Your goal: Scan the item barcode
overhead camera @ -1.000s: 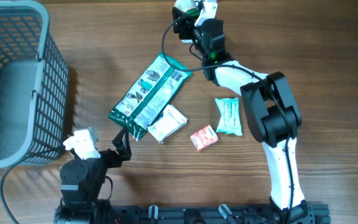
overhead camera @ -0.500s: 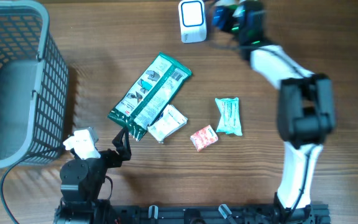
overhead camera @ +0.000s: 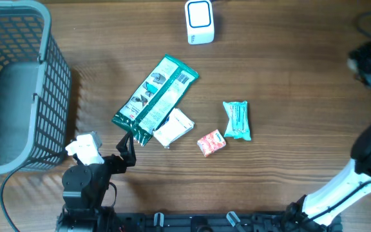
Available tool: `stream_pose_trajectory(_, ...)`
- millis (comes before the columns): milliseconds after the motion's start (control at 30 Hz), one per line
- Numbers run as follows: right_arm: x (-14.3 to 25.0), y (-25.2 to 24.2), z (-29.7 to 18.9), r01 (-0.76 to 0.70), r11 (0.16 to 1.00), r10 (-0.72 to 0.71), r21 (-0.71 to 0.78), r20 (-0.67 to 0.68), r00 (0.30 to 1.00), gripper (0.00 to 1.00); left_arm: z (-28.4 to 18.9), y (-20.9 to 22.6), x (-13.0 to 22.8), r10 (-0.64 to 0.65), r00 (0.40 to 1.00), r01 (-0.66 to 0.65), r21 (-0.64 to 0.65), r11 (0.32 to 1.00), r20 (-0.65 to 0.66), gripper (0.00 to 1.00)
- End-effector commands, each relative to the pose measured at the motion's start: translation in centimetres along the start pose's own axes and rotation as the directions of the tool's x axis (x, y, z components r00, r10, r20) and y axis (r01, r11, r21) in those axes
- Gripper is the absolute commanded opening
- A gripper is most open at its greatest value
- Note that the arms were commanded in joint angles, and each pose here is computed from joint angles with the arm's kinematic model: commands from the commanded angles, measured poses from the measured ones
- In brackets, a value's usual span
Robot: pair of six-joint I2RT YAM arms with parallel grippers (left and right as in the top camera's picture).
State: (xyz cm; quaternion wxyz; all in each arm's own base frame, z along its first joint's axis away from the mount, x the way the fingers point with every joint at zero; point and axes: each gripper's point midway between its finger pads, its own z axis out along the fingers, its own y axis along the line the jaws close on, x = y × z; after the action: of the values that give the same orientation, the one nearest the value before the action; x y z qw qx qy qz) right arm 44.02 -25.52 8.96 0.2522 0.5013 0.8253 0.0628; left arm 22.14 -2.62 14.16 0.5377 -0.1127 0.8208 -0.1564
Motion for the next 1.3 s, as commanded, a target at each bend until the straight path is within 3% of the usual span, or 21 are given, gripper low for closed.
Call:
stream_pose_trajectory(0,-3.0,-6.0,-1.3,-0.122,0.986,0.116,0.11,0.062,0.991,0.59,0.0,0.4,0.0,-0.011,1.0,0.011,-0.016,1.0,0.007,1.0)
stream_pose_trajectory(133,-4.0,-13.6,-2.2,-0.185,0.941,0.168,0.283,0.083,0.982,0.61,0.0,0.4,0.0,-0.011,1.0,0.011,-0.016,1.0,0.007,1.0)
stream_pose_trajectory(267,-3.3,-16.2,-2.2,-0.186,0.927,0.183,0.326,0.04,0.982,0.65,0.0,0.4,0.0,-0.011,1.0,0.011,-0.016,1.0,0.007,1.0)
stream_pose_trajectory(500,-2.9,-16.3,-2.3,-0.16,0.929,0.162,0.333,0.02,0.987,0.67,0.0,0.4,0.0,-0.011,1.0,0.011,-0.016,1.0,0.007,1.0)
stream_pose_trajectory(733,-3.0,-16.6,-2.3,-0.103,0.931,0.108,0.351,0.004,0.994,0.78,0.0,0.4,0.0,-0.011,1.0,0.011,-0.016,1.0,0.007,1.0)
stream_pose_trajectory(933,-0.8,-17.4,-1.5,-0.104,0.924,0.13,0.368,-0.047,0.99,0.82,0.0,0.4,0.0,-0.011,1.0,0.011,-0.016,1.0,0.007,1.0)
stream_pose_trajectory(967,-0.7,-17.1,-1.4,-0.104,0.93,0.132,0.352,-0.056,0.99,0.95,0.0,0.4,0.0,-0.011,1.0,0.011,-0.016,1.0,0.007,1.0)
stream_pose_trajectory(1000,-0.7,-16.3,-1.5,-0.108,0.943,0.136,0.315,-0.068,0.988,1.0,0.0,0.4,0.0,-0.011,1.0,0.011,-0.016,1.0,0.007,1.0)
stream_pose_trajectory(1133,-2.4,-11.1,-4.2,-0.118,0.986,0.127,0.114,-0.079,0.989,1.0,0.0,0.4,0.0,-0.011,1.0,0.011,-0.016,1.0,0.007,1.0)
stream_pose_trajectory(1267,-2.9,0.0,-12.7,-0.117,0.96,0.094,-0.255,-0.098,0.991,1.0,0.0,0.4,0.0,-0.011,1.0,0.011,-0.016,1.0,0.007,1.0)
